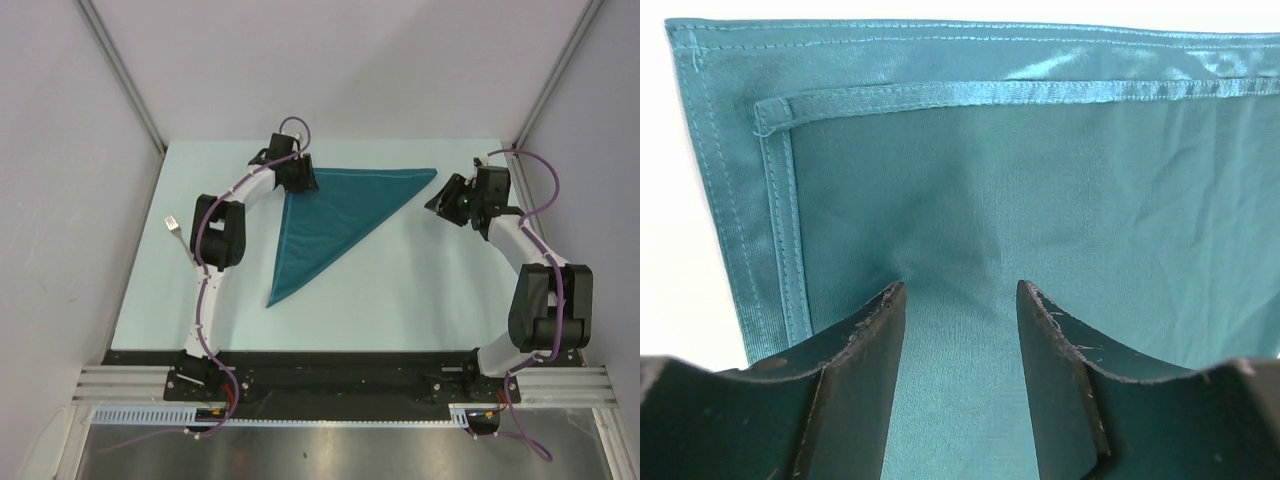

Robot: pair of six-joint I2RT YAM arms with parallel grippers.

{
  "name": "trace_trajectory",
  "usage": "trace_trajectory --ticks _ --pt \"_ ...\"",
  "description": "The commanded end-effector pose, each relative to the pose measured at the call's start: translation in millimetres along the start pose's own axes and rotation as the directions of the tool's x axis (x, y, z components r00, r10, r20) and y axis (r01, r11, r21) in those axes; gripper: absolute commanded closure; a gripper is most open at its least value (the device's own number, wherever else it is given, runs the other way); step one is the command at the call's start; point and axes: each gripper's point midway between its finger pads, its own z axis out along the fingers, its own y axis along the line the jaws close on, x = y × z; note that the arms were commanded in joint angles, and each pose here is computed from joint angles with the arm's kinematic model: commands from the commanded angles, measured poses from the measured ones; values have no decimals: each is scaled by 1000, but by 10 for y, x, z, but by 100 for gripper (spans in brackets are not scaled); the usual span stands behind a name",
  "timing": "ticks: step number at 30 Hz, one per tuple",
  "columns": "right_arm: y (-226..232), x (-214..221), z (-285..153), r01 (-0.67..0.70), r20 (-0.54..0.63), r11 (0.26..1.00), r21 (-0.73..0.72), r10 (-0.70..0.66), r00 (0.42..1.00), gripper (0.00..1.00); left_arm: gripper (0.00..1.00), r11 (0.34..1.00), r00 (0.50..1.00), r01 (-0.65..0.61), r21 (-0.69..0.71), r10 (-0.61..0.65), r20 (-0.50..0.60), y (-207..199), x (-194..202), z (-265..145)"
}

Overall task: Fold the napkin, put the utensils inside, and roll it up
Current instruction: Fold the napkin

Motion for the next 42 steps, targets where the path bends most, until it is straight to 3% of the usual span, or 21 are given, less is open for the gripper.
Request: trace_trajectory --ticks 1,35,42 --pt "55 -56 -112 25 26 1000 1 -25 999 50 46 997 998 49 -66 -51 -29 273 89 110" --pt "66 0 -99 24 12 1000 12 -25 1000 50 48 975 994 106 -196 -107 9 738 -28 75" --pt "46 14 -91 25 11 1000 18 -25 1000 49 47 985 996 84 -152 -83 12 684 -67 89"
